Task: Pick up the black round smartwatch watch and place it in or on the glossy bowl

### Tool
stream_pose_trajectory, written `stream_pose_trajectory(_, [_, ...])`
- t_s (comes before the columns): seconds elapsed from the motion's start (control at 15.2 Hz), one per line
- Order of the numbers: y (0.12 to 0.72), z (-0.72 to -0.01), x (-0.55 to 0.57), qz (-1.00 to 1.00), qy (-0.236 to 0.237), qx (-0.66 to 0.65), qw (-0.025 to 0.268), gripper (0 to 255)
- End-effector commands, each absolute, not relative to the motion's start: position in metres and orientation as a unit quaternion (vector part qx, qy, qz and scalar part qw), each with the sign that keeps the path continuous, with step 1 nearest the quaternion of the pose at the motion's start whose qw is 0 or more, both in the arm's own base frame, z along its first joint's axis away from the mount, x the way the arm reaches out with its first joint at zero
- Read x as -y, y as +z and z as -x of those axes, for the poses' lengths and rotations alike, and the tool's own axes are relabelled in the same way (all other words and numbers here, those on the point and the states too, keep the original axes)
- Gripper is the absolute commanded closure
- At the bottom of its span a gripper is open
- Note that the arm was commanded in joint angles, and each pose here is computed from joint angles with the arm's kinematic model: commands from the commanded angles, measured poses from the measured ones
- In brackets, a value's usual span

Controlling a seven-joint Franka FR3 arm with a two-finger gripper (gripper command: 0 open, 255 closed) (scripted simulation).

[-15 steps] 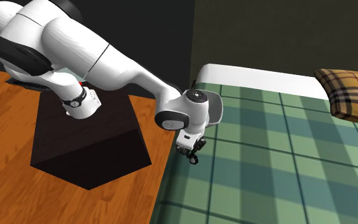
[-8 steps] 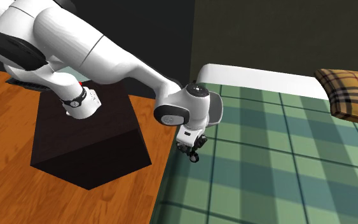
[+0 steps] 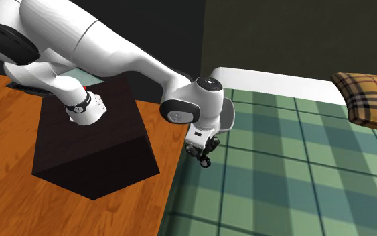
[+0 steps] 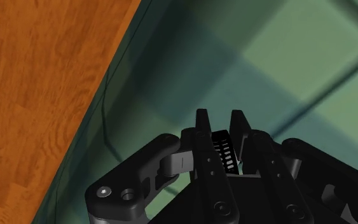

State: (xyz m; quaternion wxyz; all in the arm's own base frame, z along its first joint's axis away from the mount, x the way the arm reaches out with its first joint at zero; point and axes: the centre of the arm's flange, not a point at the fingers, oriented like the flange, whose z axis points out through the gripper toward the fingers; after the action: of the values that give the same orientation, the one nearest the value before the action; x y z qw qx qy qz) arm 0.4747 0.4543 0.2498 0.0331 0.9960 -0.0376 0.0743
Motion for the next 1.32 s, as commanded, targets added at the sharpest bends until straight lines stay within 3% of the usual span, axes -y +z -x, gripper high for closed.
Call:
stream_pose_trajectory(0.0, [0.261, -0.474, -0.454, -0.996, 0.074, 0.038, 0.033, 255])
stream_pose_trajectory(1.25, [0.361, -0.474, -0.454, -0.996, 0.074, 0.038, 0.033, 255])
